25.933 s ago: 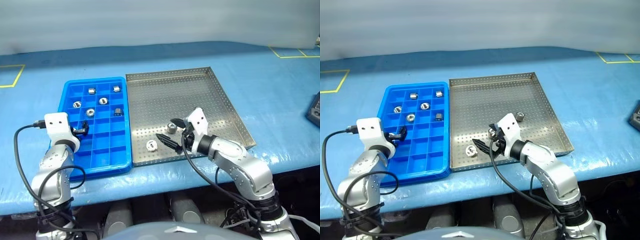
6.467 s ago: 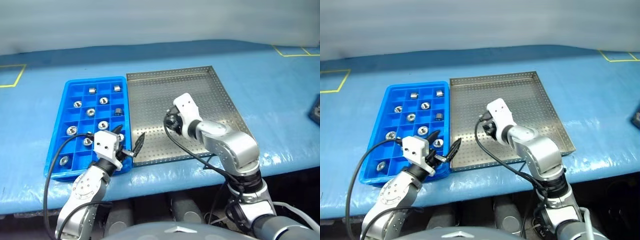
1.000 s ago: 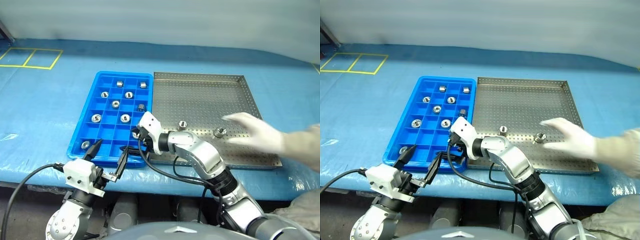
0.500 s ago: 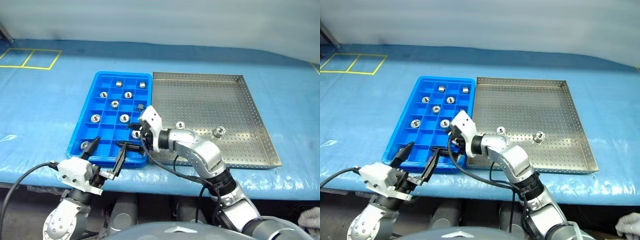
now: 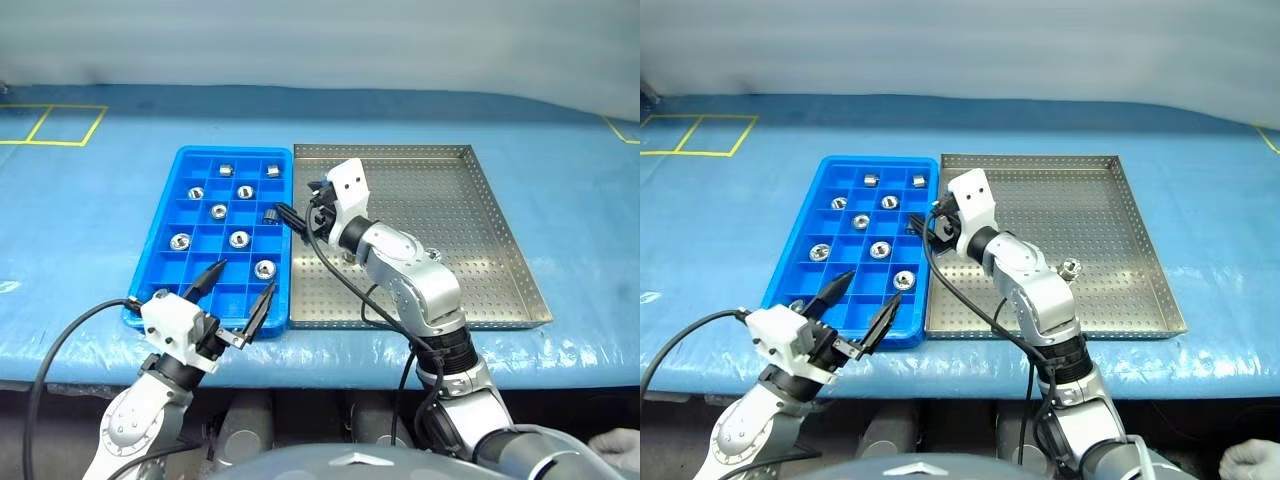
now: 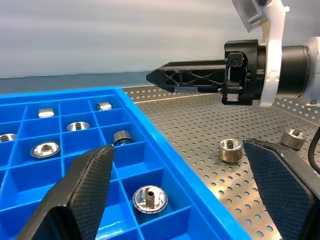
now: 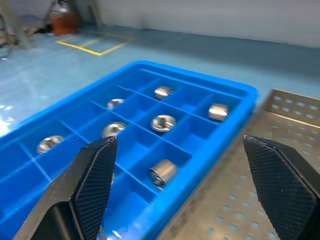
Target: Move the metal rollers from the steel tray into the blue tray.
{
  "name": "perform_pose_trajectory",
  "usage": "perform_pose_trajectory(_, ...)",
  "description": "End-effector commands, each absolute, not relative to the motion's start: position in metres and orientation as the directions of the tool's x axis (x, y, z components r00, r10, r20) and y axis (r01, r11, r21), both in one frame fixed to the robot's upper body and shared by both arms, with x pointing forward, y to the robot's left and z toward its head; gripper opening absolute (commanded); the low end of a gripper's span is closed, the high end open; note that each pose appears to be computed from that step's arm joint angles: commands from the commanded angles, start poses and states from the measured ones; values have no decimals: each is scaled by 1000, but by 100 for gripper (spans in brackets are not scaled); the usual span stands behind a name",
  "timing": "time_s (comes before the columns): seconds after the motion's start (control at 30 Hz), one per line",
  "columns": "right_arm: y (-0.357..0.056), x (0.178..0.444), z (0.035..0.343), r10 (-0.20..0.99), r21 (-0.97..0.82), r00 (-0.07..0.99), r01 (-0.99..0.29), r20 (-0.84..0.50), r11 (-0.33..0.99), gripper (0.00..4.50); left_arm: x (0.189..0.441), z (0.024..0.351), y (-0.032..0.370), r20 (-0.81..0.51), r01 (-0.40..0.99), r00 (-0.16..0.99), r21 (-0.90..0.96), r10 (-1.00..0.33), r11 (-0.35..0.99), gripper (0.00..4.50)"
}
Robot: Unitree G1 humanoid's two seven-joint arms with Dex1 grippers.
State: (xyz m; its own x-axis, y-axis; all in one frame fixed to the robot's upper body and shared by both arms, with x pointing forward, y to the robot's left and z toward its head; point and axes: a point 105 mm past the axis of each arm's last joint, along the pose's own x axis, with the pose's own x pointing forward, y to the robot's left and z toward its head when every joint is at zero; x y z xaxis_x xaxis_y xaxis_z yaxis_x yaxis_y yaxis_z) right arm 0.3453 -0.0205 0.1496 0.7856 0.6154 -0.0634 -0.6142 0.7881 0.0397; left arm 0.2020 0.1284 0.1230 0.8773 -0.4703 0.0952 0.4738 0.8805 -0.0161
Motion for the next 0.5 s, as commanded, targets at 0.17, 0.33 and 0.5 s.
perform_pose_trajectory(0.17,-45,340,108,506,52,833,-508,-224,860,423,207,126,121,107,530,844,-23,-525,847,450)
perform_pose_trajectory(0.33,-50,332,86,490,96,822,-484,-290,870,423,209,126,120,106,543,836,-26,-538,839,450)
perform_pose_trajectory(0.5,-50,329,68,487,104,806,-483,-336,870,423,211,126,118,113,554,829,-24,-548,832,450)
